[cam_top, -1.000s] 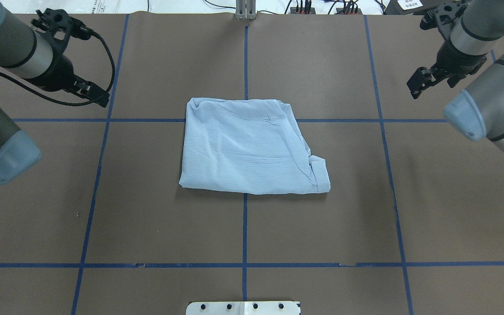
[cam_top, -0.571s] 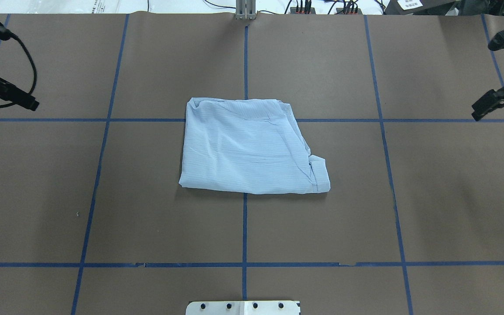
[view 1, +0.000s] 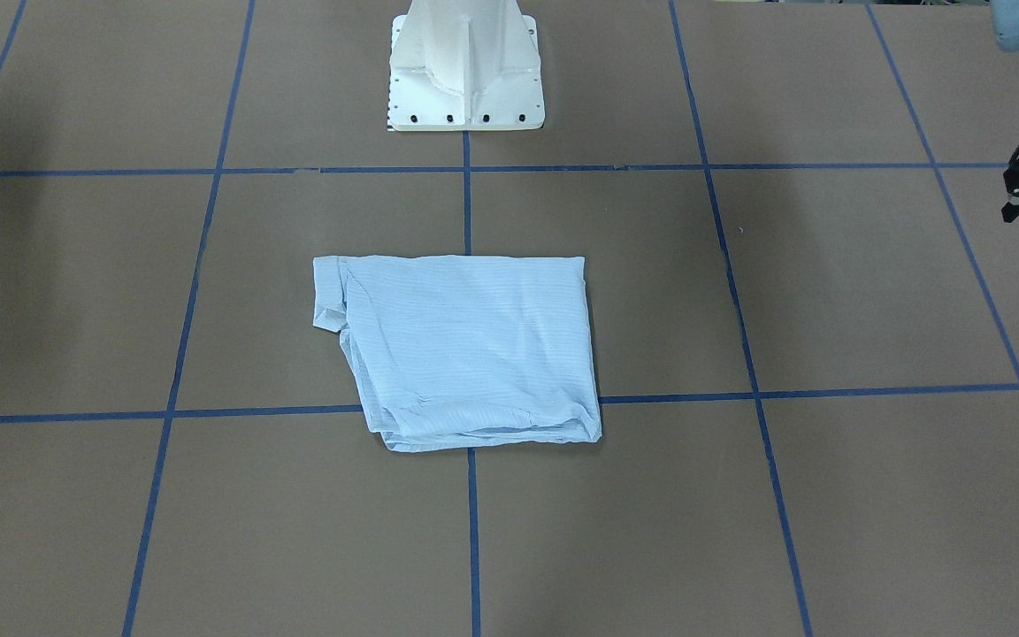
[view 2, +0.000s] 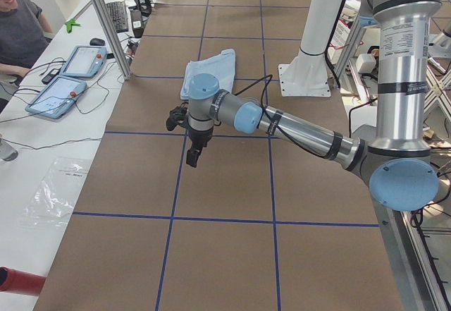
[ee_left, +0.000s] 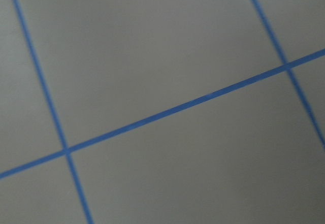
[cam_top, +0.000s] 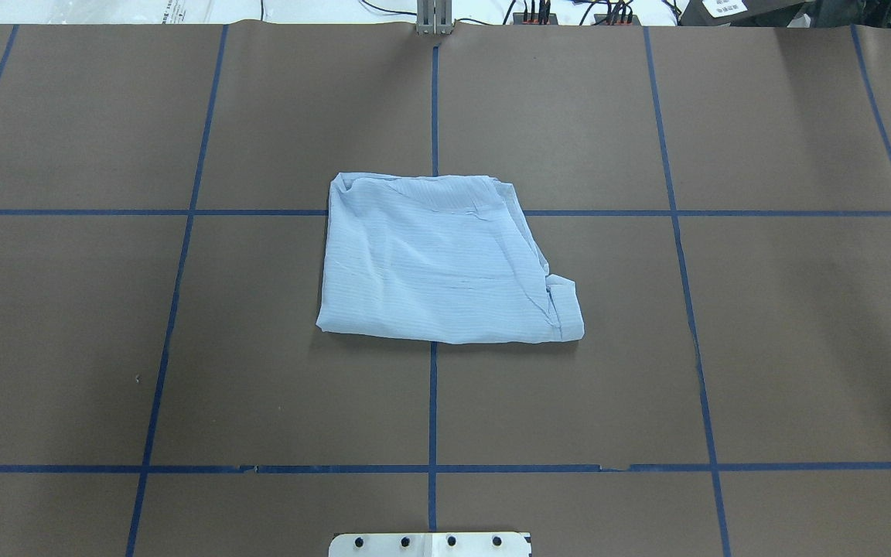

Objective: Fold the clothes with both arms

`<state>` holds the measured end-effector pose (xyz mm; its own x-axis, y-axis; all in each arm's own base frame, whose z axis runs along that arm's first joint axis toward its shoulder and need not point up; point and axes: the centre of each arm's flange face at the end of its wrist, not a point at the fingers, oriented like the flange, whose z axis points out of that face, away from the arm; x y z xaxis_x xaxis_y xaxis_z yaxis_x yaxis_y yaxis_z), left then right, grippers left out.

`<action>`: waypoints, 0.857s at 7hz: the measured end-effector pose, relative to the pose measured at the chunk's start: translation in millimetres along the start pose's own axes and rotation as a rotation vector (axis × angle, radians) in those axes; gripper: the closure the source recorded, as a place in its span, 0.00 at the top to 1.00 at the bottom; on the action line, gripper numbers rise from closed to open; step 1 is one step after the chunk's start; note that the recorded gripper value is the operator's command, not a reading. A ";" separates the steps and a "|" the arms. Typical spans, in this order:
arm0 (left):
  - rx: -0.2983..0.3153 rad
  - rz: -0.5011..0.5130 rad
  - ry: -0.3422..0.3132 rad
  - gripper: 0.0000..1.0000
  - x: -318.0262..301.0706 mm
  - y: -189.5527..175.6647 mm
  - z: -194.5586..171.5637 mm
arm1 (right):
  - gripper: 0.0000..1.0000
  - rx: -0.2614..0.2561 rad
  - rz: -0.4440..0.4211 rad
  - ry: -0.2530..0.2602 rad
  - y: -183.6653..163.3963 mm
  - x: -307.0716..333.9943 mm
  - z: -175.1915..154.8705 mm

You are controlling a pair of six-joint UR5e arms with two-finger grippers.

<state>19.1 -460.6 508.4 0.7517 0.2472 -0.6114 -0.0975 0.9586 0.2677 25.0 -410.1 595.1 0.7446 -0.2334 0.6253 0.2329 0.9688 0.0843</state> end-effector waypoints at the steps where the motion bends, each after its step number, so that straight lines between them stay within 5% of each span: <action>1: -0.009 -0.039 -0.013 1.00 -26.5 21.4 -1.7 | 1.00 -0.009 0.041 -0.001 19.9 15.2 4.0; 6: -0.062 -0.046 -0.010 1.00 -94.0 84.9 9.2 | 1.00 0.003 0.094 -0.003 31.9 23.3 3.2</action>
<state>-53.8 -403.7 595.6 0.7630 0.2018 -0.6141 -0.1029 0.9758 0.1928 47.7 -384.3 614.8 0.7614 -0.1410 0.6328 0.1602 0.9867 0.0271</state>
